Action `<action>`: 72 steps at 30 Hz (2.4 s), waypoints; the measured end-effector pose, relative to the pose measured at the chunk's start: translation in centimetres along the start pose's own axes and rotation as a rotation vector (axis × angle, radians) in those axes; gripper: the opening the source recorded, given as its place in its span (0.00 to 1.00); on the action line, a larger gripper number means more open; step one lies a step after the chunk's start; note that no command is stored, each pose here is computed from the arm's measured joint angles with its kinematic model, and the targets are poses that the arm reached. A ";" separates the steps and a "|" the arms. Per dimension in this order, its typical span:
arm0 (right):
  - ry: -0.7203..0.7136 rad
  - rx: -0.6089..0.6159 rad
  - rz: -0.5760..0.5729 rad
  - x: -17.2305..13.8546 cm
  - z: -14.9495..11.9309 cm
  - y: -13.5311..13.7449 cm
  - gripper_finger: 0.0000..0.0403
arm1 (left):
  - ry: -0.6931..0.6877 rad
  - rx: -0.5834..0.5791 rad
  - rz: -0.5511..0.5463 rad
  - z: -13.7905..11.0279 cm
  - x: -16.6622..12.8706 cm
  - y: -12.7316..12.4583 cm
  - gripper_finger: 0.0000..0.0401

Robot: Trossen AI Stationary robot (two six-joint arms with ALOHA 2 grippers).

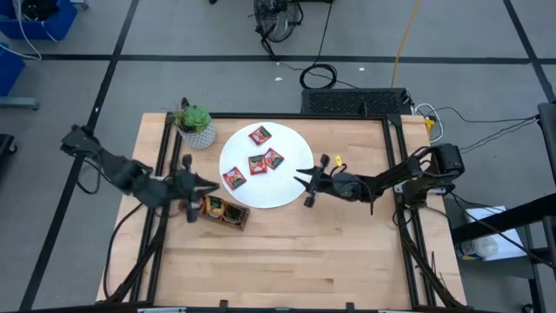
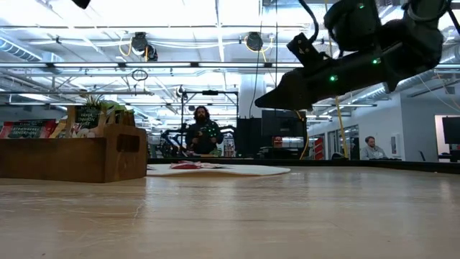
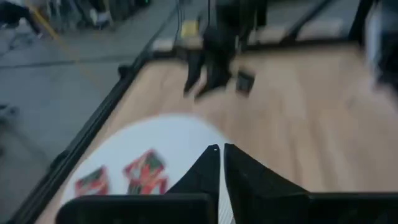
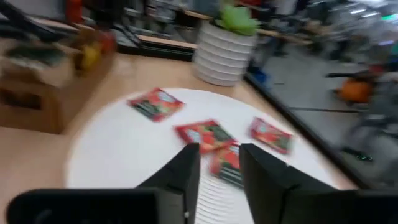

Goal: Pick & Place Tea
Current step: Put the red tea bag into the left section of the wooden organizer

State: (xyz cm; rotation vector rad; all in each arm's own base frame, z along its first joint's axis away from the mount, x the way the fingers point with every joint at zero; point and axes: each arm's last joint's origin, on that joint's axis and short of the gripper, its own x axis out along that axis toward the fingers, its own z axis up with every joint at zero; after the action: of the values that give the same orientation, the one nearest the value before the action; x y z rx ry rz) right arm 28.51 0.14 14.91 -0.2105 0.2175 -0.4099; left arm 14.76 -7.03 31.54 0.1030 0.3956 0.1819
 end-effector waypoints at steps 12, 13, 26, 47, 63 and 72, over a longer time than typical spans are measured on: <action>0.372 0.024 0.174 10.5 7.9 -8.1 0.59 | -0.178 -0.182 0.088 -1.5 -1.9 3.9 0.25; 0.395 0.014 0.171 11.5 8.5 -9.1 0.61 | -0.178 -0.182 0.089 -1.5 -1.9 4.0 0.26; 0.588 0.060 0.228 24.4 6.5 -15.2 0.59 | -0.155 -0.163 0.086 -1.6 -1.4 3.6 0.30; 0.823 0.271 0.392 26.4 3.0 -15.7 0.59 | -0.153 -0.161 0.085 -1.6 -1.4 3.6 0.30; 1.103 0.049 0.444 22.5 5.4 -11.3 0.44 | -0.153 -0.161 0.084 -1.6 -1.4 3.6 0.30; 1.158 0.013 0.384 22.8 2.6 -10.9 0.50 | -0.153 -0.161 0.084 -1.6 -1.4 3.6 0.30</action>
State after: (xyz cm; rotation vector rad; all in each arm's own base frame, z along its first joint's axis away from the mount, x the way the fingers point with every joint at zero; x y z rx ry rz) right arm 45.55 -18.69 16.24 0.1085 1.3698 -0.1058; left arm 12.36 -3.72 31.07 -0.0251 0.2229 0.2865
